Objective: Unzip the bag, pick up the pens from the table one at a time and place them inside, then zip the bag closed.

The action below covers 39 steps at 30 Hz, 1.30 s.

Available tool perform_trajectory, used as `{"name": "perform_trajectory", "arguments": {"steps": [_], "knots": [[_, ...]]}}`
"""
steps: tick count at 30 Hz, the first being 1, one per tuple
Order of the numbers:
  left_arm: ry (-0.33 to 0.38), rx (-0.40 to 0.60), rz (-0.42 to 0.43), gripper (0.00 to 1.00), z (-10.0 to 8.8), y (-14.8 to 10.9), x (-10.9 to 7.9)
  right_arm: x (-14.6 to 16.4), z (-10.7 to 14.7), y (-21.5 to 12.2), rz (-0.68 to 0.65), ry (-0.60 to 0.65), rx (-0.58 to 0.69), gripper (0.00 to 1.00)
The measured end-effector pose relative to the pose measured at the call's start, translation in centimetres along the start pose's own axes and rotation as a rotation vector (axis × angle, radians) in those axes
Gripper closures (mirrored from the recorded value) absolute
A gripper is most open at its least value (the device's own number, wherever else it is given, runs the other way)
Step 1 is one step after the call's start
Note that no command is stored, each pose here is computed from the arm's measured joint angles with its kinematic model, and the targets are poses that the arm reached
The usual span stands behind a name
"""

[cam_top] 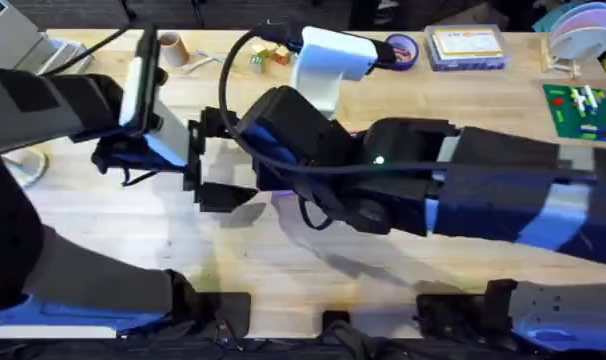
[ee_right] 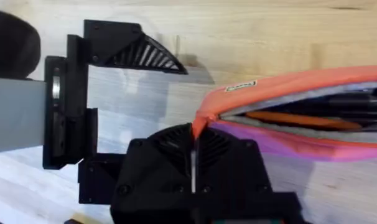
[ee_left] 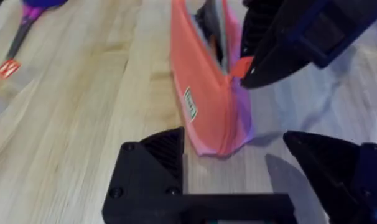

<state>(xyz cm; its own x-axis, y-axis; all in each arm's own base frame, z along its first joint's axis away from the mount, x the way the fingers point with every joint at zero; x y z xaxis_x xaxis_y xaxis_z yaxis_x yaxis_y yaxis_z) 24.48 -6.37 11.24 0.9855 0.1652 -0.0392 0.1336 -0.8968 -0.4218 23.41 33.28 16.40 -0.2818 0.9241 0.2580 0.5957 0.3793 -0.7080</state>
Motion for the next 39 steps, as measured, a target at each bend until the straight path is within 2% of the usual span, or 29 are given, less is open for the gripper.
{"name": "perform_trajectory", "arguments": {"steps": [7,16,20,29,32,36,37,39], "knots": [[0.038,0.004,0.08,0.008,-0.8,1.8,-1.0,-0.1,0.2,0.0,0.004,-0.014,0.009,0.97],[0.056,0.008,0.09,0.007,-0.9,2.4,-0.9,-0.3,0.0,0.1,0.007,-0.027,0.009,0.971],[0.04,0.017,0.08,0.007,-0.8,3.0,-0.2,-0.3,0.0,0.1,0.005,-0.027,0.011,0.971],[-0.059,0.031,0.114,0.013,-0.4,4.9,0.3,-0.7,-0.2,0.2,0.012,-0.022,0.009,0.972],[-0.088,0.033,0.112,0.104,-0.4,5.1,0.4,-0.8,-0.3,0.3,0.013,-0.018,0.01,0.971],[-0.129,0.011,0.105,0.33,-0.8,5.2,0.7,-0.9,-0.4,0.3,0.013,-0.018,0.011,0.972],[-0.149,-0.013,0.102,0.602,-1.2,5.2,0.8,-0.9,-0.4,0.3,0.013,-0.03,0.012,0.971],[-0.152,-0.018,0.101,0.836,-1.3,5.2,0.8,-1.0,-0.3,0.3,0.015,-0.046,0.014,0.971]]}}
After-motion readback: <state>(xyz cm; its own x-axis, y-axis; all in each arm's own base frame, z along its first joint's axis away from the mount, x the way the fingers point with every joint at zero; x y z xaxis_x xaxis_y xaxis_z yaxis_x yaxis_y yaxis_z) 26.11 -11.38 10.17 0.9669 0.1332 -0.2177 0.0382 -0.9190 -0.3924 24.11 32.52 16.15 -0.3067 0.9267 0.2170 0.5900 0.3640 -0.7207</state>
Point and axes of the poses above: each hand's point on the last joint's axis, 136 mm out from that joint toward the fingers, its own y axis out along the fingers, its own x axis along the line the jaws close on, z = x × y, the point moved 2 cm from there along -y, back along the fingers, and after that the axes turned 9 degrees about -y, right-handed, at the moved point
